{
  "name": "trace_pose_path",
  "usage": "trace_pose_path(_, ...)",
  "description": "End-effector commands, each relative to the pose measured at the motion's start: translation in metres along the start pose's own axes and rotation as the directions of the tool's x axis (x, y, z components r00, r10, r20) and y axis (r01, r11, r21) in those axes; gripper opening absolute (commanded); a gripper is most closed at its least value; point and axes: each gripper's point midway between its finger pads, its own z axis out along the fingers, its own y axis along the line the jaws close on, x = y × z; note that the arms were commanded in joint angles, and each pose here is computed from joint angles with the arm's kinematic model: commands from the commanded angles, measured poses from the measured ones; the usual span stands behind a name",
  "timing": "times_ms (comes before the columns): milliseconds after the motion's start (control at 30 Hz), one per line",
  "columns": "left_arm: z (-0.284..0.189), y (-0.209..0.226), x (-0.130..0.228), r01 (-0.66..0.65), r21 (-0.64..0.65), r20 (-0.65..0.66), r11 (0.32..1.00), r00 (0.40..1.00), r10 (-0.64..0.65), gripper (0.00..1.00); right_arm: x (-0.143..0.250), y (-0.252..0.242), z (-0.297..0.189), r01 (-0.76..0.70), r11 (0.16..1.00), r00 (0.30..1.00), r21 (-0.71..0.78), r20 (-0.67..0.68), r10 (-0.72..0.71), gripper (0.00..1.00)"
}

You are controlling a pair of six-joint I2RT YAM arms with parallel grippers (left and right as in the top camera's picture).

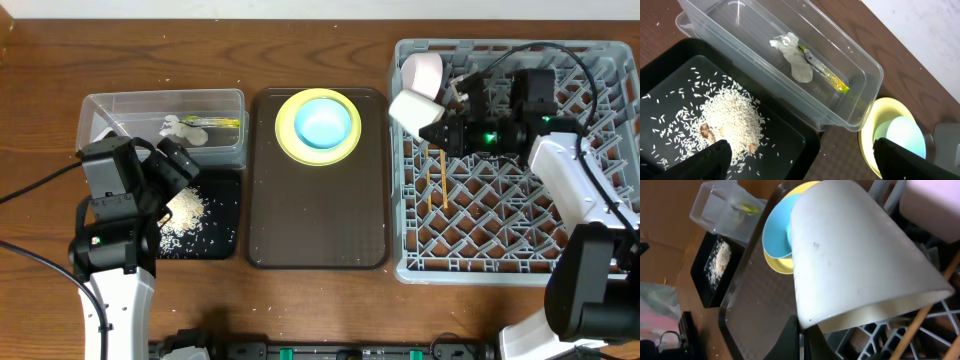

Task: Sort waste into correct bins and load items into the dishwasher rack
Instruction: 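Carry the white cup with the right gripper into the dish rack, then lower the white cup into the rack and open the right gripper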

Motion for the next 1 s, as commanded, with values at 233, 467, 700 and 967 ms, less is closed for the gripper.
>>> trace_pose_path(233, -0.004, -0.002, -0.008, 0.001, 0.002, 0.02, 1.0, 1.0, -0.001, 0.93, 0.01, -0.001, 0.007, 0.011, 1.0, 1.0, -0.022, -0.005, -0.011, 0.01)
trace_pose_path(467, -0.004, -0.002, -0.008, 0.001, 0.002, 0.02, 1.0, 1.0, -0.001, 0.93, -0.005, 0.005, 0.007, 0.051, 0.997, 0.998, -0.059, 0.048, -0.048, 0.01)
trace_pose_path(700, -0.004, -0.002, -0.008, 0.001, 0.002, 0.02, 1.0, 1.0, -0.001, 0.93, -0.006, 0.006, 0.008, 0.05, 0.997, 0.998, -0.059, 0.052, -0.047, 0.01)
trace_pose_path(967, -0.004, -0.002, -0.008, 0.001, 0.002, 0.02, 1.0, 1.0, -0.001, 0.93, -0.004, 0.013, 0.016, 0.069, 0.995, 0.997, -0.065, 0.034, -0.067, 0.01)
